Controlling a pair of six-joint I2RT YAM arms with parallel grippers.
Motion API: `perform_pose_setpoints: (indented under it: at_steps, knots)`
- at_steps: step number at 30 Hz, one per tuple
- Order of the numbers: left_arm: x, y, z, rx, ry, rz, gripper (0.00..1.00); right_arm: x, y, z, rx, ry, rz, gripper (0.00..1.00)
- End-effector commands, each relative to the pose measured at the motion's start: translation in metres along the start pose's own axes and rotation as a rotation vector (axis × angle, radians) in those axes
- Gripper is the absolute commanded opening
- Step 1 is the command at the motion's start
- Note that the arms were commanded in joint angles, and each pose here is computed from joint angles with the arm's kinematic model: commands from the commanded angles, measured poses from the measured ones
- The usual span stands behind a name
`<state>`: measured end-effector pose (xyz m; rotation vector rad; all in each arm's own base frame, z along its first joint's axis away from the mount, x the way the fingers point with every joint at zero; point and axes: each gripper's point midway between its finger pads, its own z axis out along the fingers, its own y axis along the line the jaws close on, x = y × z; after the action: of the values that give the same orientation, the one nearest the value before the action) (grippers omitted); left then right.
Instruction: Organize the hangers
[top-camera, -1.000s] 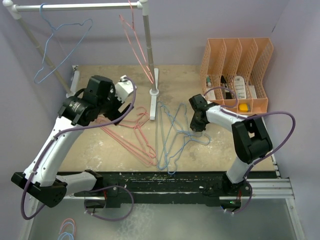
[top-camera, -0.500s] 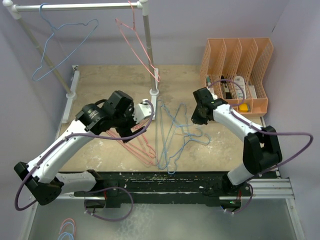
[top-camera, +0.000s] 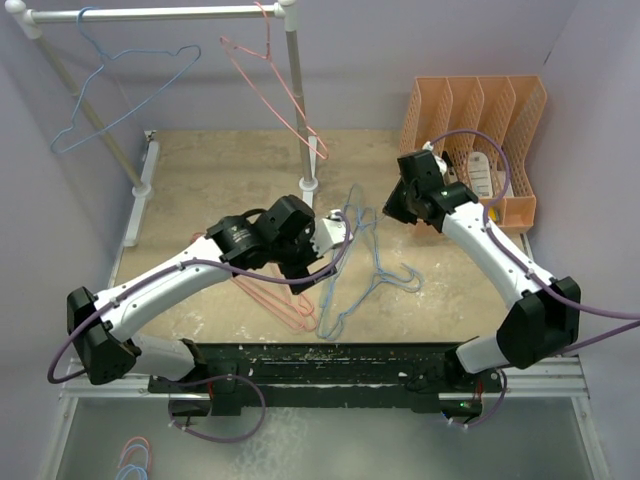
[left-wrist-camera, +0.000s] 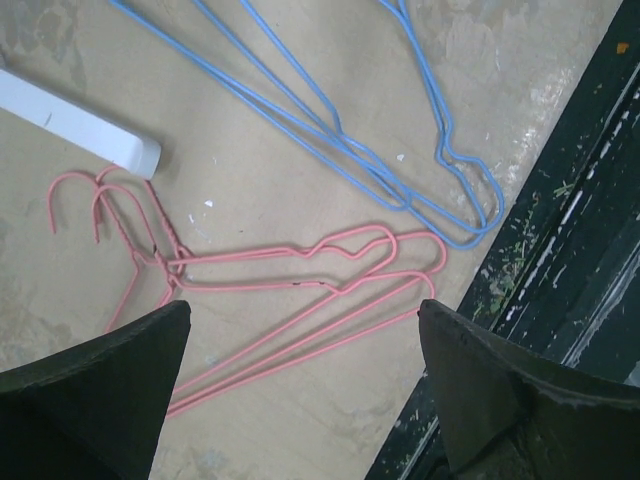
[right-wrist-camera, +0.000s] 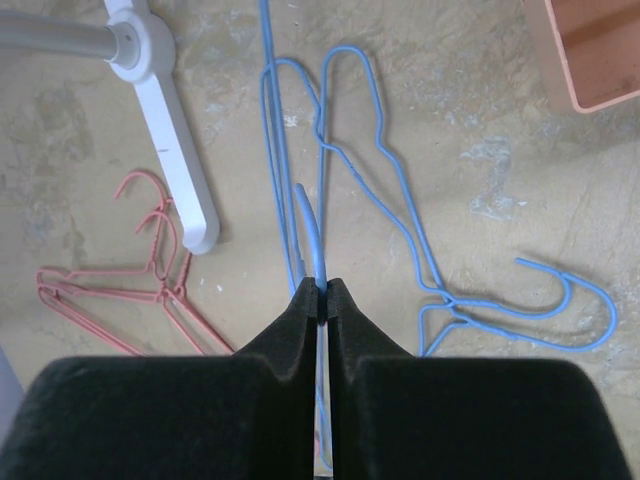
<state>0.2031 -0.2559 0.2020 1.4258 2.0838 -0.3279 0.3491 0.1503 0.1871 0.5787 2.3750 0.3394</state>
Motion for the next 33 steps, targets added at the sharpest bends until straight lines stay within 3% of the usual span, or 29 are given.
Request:
perform_pose_setpoints:
  at_steps: [1,11,23,26,30,32,33]
  knots:
    - [-0.031,-0.001,0.022,-0.039,-0.141,-0.046,0.99,-0.021,0.027,-0.019,-0.098,-0.046,0.072,0.00]
    - [-0.019,-0.004,0.091,-0.016,-0.094,-0.029,0.99,-0.049,0.076,-0.024,-0.247,-0.074,0.118,0.00]
    - [-0.001,0.030,0.126,-0.133,-0.058,-0.001,0.98,-0.051,0.088,-0.023,-0.293,-0.060,0.119,0.00]
    - [0.005,0.040,0.125,-0.147,-0.046,-0.007,0.88,-0.052,0.086,-0.022,-0.293,-0.061,0.119,0.00]
    - [0.015,0.042,0.122,-0.157,-0.030,-0.007,0.82,-0.053,0.087,-0.021,-0.308,-0.053,0.122,0.00]
    - [0.022,0.041,0.124,-0.147,-0.018,-0.014,0.73,-0.053,0.088,-0.020,-0.318,-0.047,0.126,0.00]
    - [0.027,0.039,0.126,-0.140,-0.007,-0.018,0.63,-0.053,0.089,-0.019,-0.324,-0.043,0.129,0.00]
